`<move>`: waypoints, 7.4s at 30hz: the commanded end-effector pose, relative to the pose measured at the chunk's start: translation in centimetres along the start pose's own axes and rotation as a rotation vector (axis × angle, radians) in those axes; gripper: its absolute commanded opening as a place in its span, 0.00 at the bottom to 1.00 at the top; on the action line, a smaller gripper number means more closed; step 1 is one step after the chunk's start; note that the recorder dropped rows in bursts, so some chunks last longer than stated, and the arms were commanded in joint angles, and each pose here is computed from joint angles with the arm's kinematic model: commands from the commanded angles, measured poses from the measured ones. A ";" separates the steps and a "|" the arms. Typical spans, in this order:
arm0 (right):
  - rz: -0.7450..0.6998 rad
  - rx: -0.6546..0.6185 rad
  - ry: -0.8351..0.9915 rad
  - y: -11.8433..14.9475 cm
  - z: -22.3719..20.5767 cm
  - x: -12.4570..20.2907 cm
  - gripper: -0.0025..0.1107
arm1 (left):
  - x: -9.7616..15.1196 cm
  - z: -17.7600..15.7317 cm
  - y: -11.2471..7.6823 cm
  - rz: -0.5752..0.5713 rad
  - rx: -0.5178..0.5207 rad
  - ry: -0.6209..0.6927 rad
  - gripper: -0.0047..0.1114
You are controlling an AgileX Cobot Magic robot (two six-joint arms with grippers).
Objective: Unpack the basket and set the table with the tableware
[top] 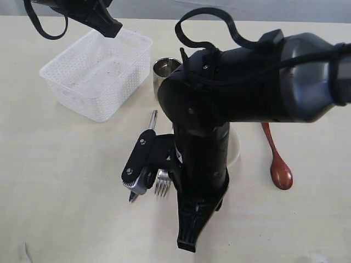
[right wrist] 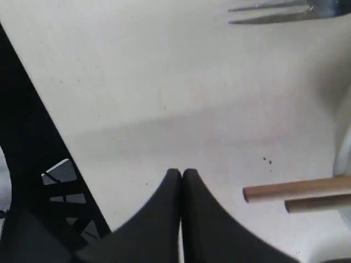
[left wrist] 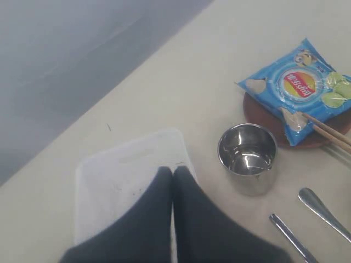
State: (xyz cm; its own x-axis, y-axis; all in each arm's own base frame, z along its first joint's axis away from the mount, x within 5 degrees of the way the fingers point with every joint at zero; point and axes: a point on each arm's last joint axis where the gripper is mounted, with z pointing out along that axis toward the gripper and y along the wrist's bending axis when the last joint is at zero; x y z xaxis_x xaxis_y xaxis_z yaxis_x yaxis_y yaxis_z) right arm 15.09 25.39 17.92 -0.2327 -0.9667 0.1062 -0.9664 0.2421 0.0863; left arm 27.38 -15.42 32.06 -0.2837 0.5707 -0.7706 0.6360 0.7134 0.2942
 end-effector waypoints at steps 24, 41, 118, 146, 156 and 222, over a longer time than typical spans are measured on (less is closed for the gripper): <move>1.238 0.315 -0.427 -8.5 -0.1 12.8 0.30 | 0.1 -0.1 0.1 -0.004 -0.005 -0.005 0.04; 1.256 0.309 -0.299 -13.3 3.6 11.4 0.31 | 0.1 -0.1 0.1 -0.004 -0.005 -0.005 0.04; 1.265 0.128 -0.169 -12.1 6.3 8.2 0.02 | 0.1 -0.1 0.1 -0.004 -0.005 -0.005 0.04; 1.255 0.129 -0.188 -12.2 6.3 8.1 0.49 | 0.1 -0.1 0.1 -0.004 -0.005 -0.005 0.04; 1.268 0.142 -0.225 -12.6 4.0 7.8 0.48 | 0.1 -0.1 0.1 -0.004 -0.005 -0.005 0.04; 0.819 0.505 -1.198 1.0 -19.4 19.9 0.02 | 0.1 -0.1 0.1 -0.004 -0.005 -0.005 0.04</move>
State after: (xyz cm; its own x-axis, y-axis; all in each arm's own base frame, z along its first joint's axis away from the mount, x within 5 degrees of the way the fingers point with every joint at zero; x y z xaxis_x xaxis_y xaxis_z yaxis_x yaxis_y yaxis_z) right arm 11.61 8.22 38.98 -0.4432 -0.1178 -0.8886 -0.4108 0.9078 0.0845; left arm 27.38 -15.42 32.06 -0.2837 0.5707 -0.7706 0.6360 0.7134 0.2942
